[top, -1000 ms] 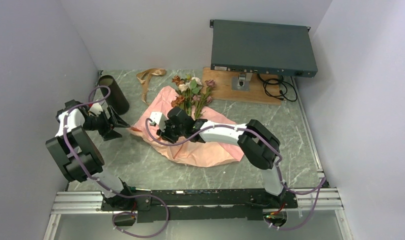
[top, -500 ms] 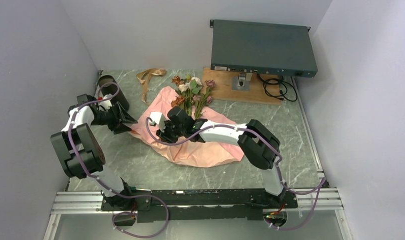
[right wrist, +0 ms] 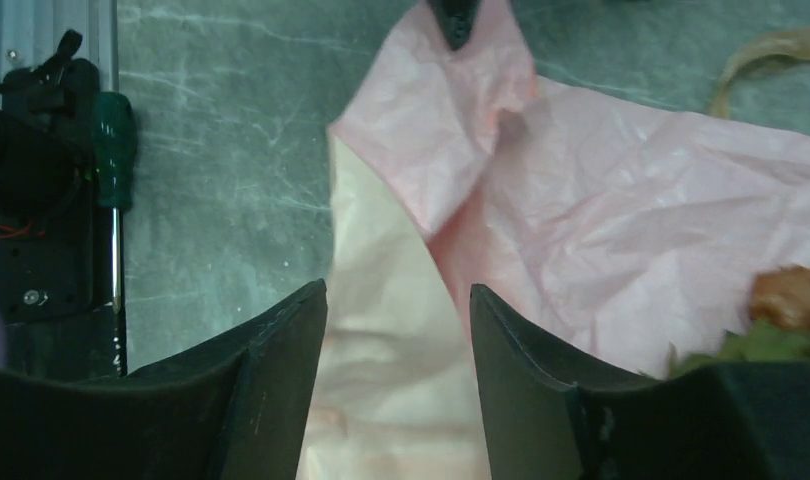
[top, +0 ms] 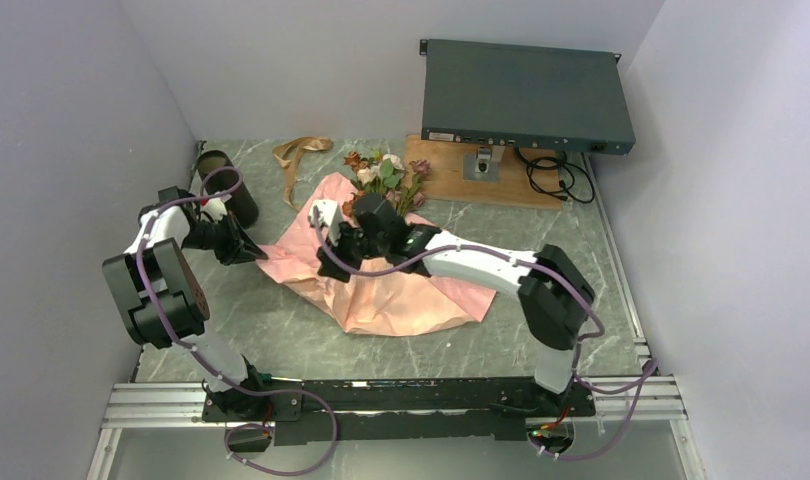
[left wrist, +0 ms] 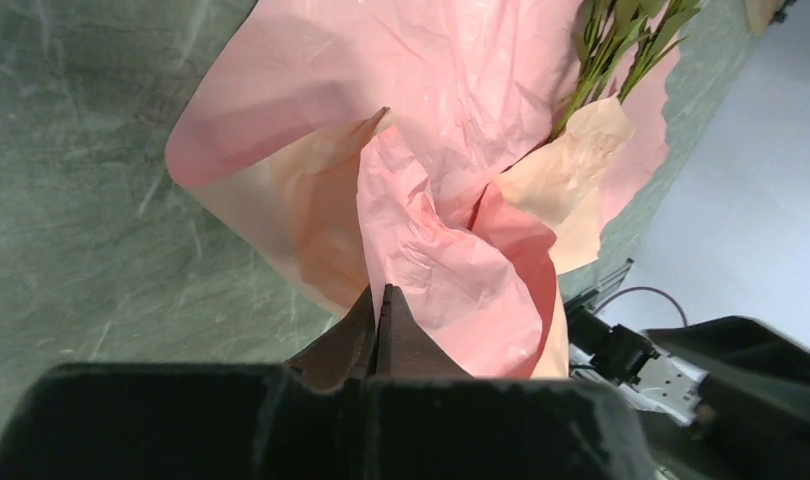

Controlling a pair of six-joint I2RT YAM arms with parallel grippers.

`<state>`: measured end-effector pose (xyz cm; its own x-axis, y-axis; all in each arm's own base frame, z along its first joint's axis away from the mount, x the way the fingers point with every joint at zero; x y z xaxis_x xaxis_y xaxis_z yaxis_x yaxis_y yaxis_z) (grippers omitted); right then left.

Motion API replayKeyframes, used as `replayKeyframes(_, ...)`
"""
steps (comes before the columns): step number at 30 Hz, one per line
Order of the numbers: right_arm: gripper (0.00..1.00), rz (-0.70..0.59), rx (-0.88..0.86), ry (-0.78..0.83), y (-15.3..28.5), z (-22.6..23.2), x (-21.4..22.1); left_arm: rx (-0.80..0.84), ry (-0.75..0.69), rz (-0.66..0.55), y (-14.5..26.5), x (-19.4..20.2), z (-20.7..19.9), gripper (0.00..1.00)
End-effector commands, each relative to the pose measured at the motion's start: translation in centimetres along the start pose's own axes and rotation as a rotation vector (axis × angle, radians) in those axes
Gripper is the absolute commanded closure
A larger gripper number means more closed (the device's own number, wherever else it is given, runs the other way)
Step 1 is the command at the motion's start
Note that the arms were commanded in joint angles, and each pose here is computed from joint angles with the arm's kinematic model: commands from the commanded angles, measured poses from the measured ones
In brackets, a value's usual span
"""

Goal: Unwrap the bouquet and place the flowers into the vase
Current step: Unfold the wrapping paper at the center of the board.

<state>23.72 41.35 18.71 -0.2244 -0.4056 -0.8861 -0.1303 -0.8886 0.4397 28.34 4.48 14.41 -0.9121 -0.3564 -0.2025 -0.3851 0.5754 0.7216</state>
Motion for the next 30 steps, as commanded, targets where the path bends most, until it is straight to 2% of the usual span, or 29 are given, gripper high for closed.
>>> replayKeyframes(1, 0.41, -0.057, 0.079, -0.074, 5.6, -2.2, -2.3, -0.059, -0.083, -0.001, 1.3, -0.9, -0.3, 1.0)
replayKeyframes(4, 0.45, -0.006, 0.23, -0.077, 8.1, -4.6, -1.1, -0.103, -0.145, 0.032, 2.1, -0.8, -0.2, 1.0)
replayKeyframes(9, 0.64, 0.13, 0.455, -0.089, 11.2, -8.3, 2.8, -0.194, -0.232, 0.086, 3.6, -0.1, 0.1, 1.0)
replayKeyframes(14, 0.71, 0.252, 0.543, -0.087, 11.8, -10.4, 6.9, -0.28, -0.315, 0.115, 5.2, 1.0, 0.2, 1.0)
replayKeyframes(24, 0.75, 0.406, 0.648, -0.098, 11.2, -14.1, 12.3, -0.4, -0.44, 0.146, 6.7, 3.8, 0.9, 1.0)
replayKeyframes(30, 0.75, 0.503, 0.639, -0.087, 10.9, -15.2, 15.2, -0.584, -0.518, 0.14, 7.3, 3.6, 3.2, 1.0)
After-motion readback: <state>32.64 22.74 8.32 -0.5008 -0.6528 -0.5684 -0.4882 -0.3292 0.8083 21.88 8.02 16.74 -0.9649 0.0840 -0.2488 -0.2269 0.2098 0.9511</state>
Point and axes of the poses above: each gripper's point midway between its finger pads, its own y axis back along the fingers, its own z axis along the line the jaws close on, x = y × z, the point moved 7 cm from there along y, back along the fingers, and after that the axes turned 7 degrees about -y, right-handed, at the moved point
